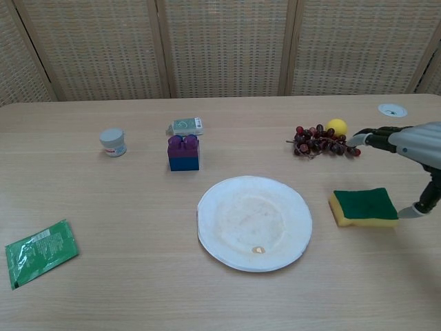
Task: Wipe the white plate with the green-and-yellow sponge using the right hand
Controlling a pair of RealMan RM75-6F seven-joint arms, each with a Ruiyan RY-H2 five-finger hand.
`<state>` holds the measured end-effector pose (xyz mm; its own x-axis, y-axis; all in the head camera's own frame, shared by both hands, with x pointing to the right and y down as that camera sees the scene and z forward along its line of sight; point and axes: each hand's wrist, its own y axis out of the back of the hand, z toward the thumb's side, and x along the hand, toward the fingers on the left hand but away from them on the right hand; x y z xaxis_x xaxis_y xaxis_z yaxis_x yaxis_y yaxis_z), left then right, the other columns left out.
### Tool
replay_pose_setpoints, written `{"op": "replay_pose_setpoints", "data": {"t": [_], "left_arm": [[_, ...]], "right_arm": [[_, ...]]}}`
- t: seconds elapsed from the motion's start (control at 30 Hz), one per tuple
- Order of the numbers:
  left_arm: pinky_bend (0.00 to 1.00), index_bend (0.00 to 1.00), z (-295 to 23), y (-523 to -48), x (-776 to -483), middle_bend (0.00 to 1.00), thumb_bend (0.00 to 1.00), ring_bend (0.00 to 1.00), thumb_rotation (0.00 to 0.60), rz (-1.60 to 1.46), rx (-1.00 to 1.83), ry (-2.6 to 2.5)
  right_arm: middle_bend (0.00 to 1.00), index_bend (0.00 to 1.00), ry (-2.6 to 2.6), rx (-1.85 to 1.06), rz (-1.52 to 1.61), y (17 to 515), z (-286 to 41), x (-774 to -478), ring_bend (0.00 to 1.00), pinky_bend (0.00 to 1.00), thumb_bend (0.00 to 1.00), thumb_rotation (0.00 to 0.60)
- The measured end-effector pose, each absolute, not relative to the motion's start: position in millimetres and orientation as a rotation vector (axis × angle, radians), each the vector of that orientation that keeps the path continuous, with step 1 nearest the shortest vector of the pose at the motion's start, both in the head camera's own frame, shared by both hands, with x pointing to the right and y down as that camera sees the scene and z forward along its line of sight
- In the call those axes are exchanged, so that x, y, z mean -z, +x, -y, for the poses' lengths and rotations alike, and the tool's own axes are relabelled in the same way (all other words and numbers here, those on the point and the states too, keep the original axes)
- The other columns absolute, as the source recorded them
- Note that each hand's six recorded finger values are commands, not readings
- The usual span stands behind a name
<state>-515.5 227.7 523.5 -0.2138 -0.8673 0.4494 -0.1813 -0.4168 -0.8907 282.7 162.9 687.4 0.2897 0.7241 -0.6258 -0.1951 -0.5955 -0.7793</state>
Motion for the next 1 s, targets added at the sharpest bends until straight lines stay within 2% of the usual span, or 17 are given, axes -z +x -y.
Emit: {"op": "replay_pose_setpoints", "data": {"t": [0.13,0.27,0.63,0.87,1.0], "left_arm": [[0.0,0.0,-225.6,-515.6,-526.5,0.0,0.0,0.0,0.6,-1.241,1.69,-1.525],[0.0,0.0,-223.5,-515.1,-528.9,0.0,0.0,0.0,0.6,-1.232,1.704,-1.528],[0.0,0.0,-219.6,-513.7,-531.1,0.0,0.0,0.0,0.6,-1.23,1.707,-1.553],[0.0,0.0,-220.3,-512.2,-527.6,0.0,0.0,0.0,0.6,-1.237,1.69,-1.556],[0.0,0.0,-221.4,-511.4,-526.9,0.0,0.0,0.0,0.6,-1.236,1.685,-1.56]], "right_arm": [[0.09,0.11,-1.703,-1.47,0.437,276.0,-156.9,-712.6,0.01,0.22,0.04,0.6],[0.13,0.12,-1.681,-1.496,0.407,263.8,-153.2,-732.3,0.04,0.25,0.04,0.6],[0.17,0.16,-1.669,-1.531,0.367,250.6,-153.8,-751.4,0.08,0.28,0.05,0.6],[0.24,0.19,-1.676,-1.521,0.35,242.1,-155.8,-755.4,0.14,0.44,0.07,0.6],[0.31,0.26,-1.675,-1.514,0.347,238.1,-157.2,-757.0,0.2,0.56,0.15,0.6]]}}
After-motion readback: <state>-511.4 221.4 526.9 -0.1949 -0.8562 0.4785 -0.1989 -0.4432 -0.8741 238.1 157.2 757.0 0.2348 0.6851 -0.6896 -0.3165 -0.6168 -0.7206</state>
